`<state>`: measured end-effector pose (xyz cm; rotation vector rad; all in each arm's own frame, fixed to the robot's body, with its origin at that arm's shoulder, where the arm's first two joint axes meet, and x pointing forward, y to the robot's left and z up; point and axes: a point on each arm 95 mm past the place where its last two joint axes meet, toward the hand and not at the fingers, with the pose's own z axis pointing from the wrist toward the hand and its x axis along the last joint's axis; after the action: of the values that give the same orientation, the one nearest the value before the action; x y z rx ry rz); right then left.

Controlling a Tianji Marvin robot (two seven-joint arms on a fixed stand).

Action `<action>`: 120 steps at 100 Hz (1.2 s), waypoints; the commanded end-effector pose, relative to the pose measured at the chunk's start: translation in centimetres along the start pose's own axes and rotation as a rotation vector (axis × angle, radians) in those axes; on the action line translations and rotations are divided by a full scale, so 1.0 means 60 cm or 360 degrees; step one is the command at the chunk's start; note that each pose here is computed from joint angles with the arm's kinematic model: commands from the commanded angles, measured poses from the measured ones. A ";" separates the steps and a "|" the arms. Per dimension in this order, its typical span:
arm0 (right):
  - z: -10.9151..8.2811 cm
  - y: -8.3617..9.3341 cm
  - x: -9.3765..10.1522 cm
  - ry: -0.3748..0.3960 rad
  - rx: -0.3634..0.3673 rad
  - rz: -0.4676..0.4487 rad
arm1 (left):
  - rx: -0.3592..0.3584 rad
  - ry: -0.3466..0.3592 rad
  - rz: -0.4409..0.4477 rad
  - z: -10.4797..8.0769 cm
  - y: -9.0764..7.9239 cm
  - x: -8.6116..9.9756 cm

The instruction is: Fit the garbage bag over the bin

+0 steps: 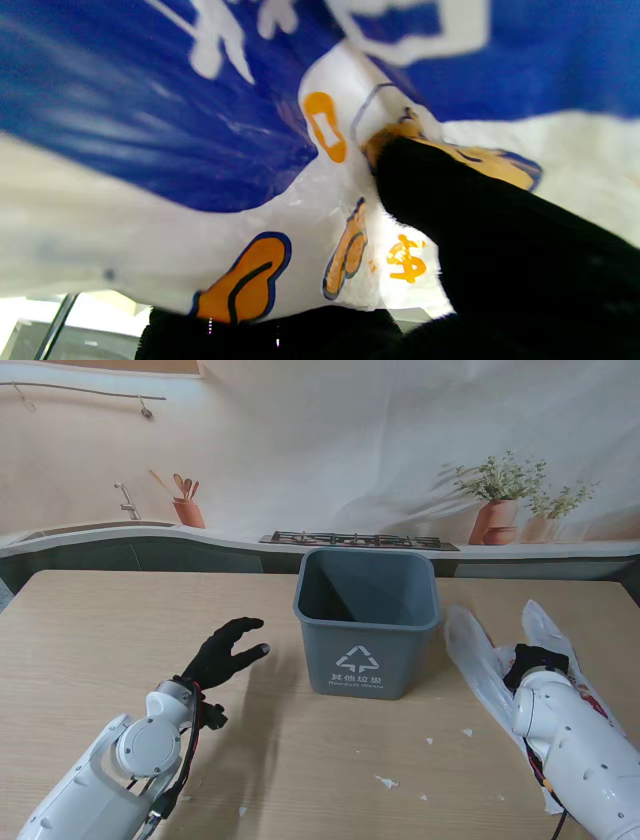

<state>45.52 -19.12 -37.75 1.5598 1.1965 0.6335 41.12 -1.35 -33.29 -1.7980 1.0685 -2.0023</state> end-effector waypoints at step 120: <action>-0.105 0.123 -0.020 -0.0001 -0.1038 0.0699 | -0.0011 0.0013 -0.0005 -0.003 0.001 0.003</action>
<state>42.55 -18.29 -29.36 1.2685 0.5628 1.1351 41.06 -1.23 -33.25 -1.7958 1.0652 -2.0034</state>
